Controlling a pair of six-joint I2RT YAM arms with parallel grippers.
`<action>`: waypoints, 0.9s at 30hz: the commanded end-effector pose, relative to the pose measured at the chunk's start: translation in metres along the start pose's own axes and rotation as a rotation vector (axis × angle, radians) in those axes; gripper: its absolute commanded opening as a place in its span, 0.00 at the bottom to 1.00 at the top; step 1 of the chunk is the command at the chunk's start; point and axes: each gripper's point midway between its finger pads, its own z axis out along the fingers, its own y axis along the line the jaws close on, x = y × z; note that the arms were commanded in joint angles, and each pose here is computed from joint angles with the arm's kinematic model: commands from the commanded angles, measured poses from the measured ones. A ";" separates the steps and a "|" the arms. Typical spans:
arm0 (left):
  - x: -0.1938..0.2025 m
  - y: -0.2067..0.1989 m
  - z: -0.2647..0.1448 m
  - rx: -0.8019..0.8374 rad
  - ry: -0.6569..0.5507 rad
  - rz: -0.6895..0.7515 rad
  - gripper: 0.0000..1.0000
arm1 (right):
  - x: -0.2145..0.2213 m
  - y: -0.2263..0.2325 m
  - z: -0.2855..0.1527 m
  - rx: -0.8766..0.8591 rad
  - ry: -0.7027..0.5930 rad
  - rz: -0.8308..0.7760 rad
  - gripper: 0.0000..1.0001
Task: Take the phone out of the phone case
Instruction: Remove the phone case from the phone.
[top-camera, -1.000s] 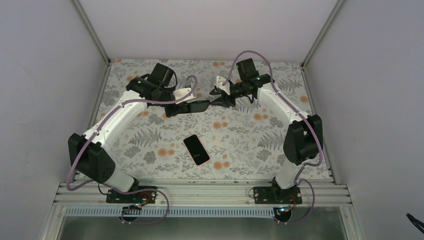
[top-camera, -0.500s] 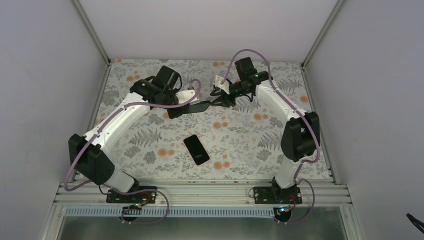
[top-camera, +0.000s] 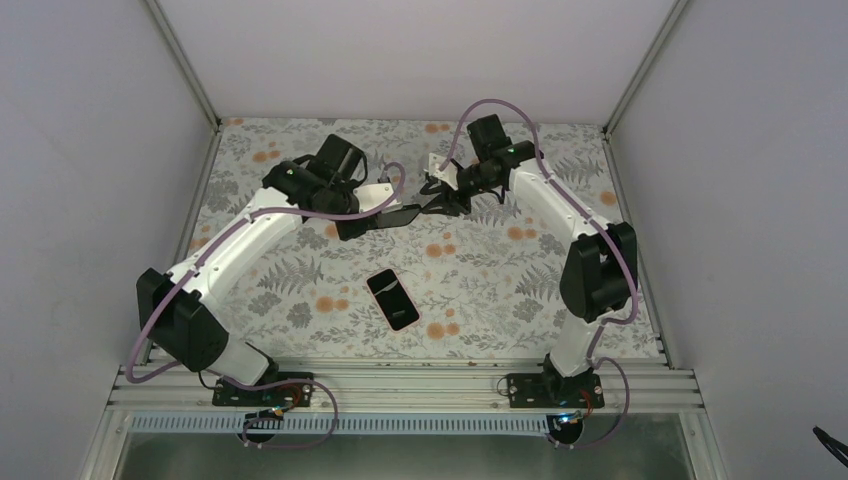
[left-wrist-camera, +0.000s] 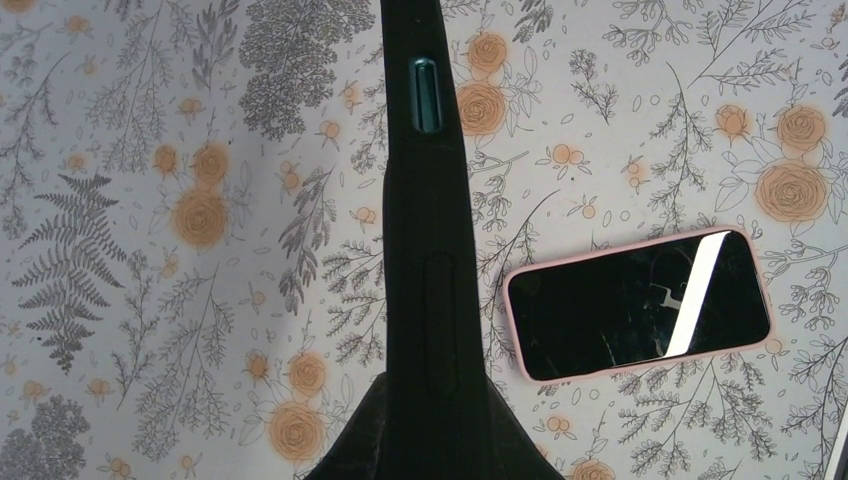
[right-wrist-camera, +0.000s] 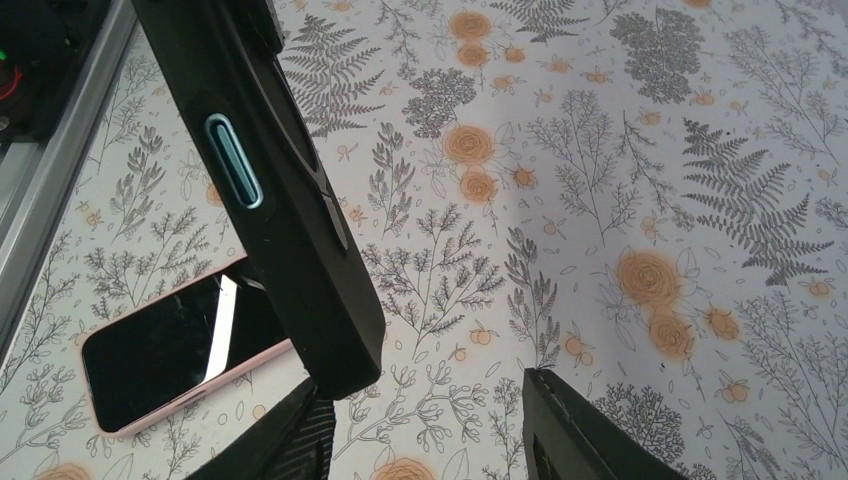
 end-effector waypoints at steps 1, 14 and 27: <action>0.001 -0.084 -0.015 0.306 -0.035 0.107 0.02 | -0.028 -0.060 -0.017 0.223 -0.045 -0.170 0.46; 0.018 -0.088 -0.018 0.290 0.024 0.104 0.02 | -0.027 -0.068 -0.018 0.249 -0.016 -0.201 0.48; 0.029 -0.090 -0.026 0.267 0.047 0.099 0.02 | -0.026 -0.082 -0.020 0.280 0.008 -0.204 0.50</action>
